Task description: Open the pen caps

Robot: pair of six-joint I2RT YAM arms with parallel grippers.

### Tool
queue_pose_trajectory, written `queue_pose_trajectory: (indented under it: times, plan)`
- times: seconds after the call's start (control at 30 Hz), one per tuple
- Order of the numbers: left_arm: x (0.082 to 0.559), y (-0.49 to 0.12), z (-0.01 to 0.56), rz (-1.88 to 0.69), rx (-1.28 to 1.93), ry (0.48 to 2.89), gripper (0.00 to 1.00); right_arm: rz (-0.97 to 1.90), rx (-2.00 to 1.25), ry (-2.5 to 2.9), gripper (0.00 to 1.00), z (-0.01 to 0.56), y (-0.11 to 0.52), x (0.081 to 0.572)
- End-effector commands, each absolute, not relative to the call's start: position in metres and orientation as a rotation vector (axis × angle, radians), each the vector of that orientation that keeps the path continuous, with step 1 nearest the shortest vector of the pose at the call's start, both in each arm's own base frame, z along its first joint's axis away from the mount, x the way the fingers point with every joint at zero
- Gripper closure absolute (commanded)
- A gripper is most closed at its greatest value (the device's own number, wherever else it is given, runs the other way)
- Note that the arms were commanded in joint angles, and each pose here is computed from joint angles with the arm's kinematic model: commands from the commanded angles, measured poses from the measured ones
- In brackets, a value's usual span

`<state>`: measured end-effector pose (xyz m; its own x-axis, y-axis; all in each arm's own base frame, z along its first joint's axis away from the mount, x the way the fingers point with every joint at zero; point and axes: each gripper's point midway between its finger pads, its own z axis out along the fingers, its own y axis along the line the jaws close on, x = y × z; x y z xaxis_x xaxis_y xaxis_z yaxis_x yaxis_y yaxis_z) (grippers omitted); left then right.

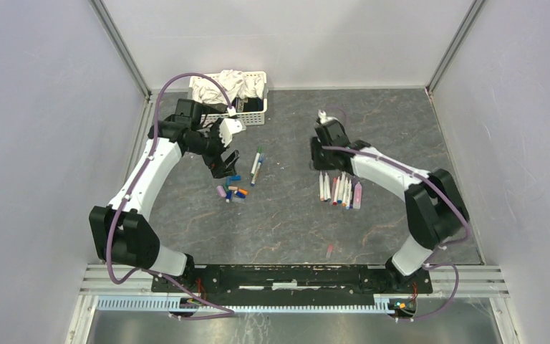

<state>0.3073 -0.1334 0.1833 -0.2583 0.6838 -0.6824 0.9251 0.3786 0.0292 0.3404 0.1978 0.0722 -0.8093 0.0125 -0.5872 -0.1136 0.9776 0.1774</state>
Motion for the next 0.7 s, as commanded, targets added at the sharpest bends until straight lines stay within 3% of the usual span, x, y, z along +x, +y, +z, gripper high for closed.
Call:
queue_pose_trajectory:
  times: [0.0, 0.07, 0.3, 0.67]
  plan:
    - [0.317, -0.131, 0.204, -0.465, 1.271, 2.041, 0.0, 0.342, -0.11, 2.392, 0.56, 0.114, 0.256, 0.381]
    - [0.319, -0.13, 0.204, -0.46, 1.253, 2.052, 0.0, 0.353, -0.128, 2.373, 0.51, 0.117, 0.283, 0.395]
    - [0.321, -0.125, 0.2, -0.45, 1.216, 2.077, 0.0, 0.415, -0.205, 2.341, 0.47, 0.091, 0.36, 0.423]
    - [0.324, -0.127, 0.193, -0.481, 1.197, 2.106, 0.0, 0.478, -0.261, 2.354, 0.45, 0.052, 0.407, 0.402]
